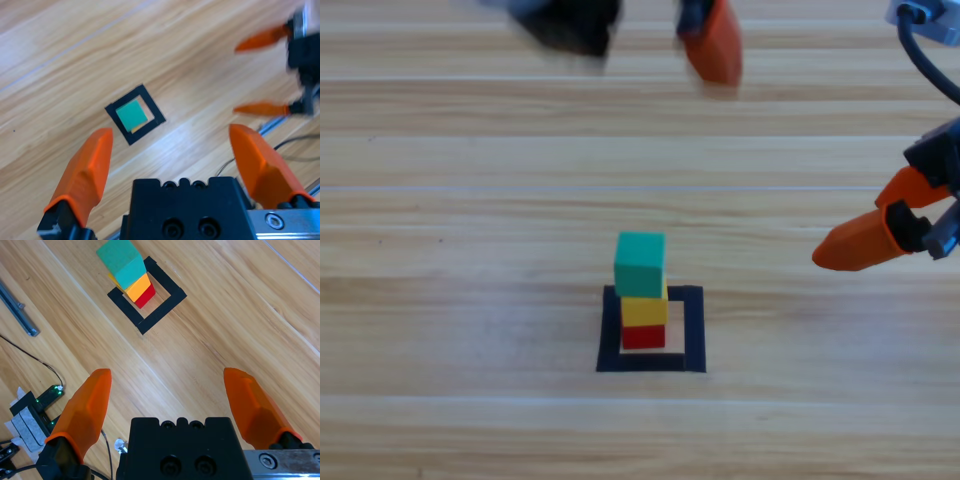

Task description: Stack the blocks in the rectangular block: red at the bottom, yellow in the middle, green on top

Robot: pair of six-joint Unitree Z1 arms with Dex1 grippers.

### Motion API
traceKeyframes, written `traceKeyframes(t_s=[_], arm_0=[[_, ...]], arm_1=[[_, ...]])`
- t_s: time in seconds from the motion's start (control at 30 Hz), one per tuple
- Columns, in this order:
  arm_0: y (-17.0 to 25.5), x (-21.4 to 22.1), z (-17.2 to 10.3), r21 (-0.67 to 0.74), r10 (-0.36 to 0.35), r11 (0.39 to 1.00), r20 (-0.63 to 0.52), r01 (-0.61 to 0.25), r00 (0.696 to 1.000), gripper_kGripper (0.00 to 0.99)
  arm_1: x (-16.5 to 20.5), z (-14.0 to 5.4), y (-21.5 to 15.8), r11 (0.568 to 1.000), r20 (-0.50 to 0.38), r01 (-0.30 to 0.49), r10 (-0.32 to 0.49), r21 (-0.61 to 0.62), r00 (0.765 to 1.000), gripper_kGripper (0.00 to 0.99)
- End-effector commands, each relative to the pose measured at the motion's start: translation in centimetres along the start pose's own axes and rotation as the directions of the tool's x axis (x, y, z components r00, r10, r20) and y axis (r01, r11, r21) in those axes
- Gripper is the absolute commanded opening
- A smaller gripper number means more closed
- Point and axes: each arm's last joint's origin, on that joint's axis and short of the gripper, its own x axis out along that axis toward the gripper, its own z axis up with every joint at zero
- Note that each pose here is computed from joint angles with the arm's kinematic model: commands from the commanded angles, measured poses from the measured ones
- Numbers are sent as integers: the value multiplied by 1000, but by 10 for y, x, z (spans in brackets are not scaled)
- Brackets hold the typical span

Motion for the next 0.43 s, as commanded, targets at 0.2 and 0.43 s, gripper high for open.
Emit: traceKeyframes(t_s=[0.2, 0.43], arm_0=[[30, 43, -112, 153, -45, 987, -37, 50, 998, 990], [26, 45, -107, 150, -46, 987, -32, 51, 998, 990]], arm_1=[[-6, 0, 10, 999, 33, -38, 39, -32, 999, 986], [-3, 1, 12, 998, 28, -44, 45, -37, 999, 986]])
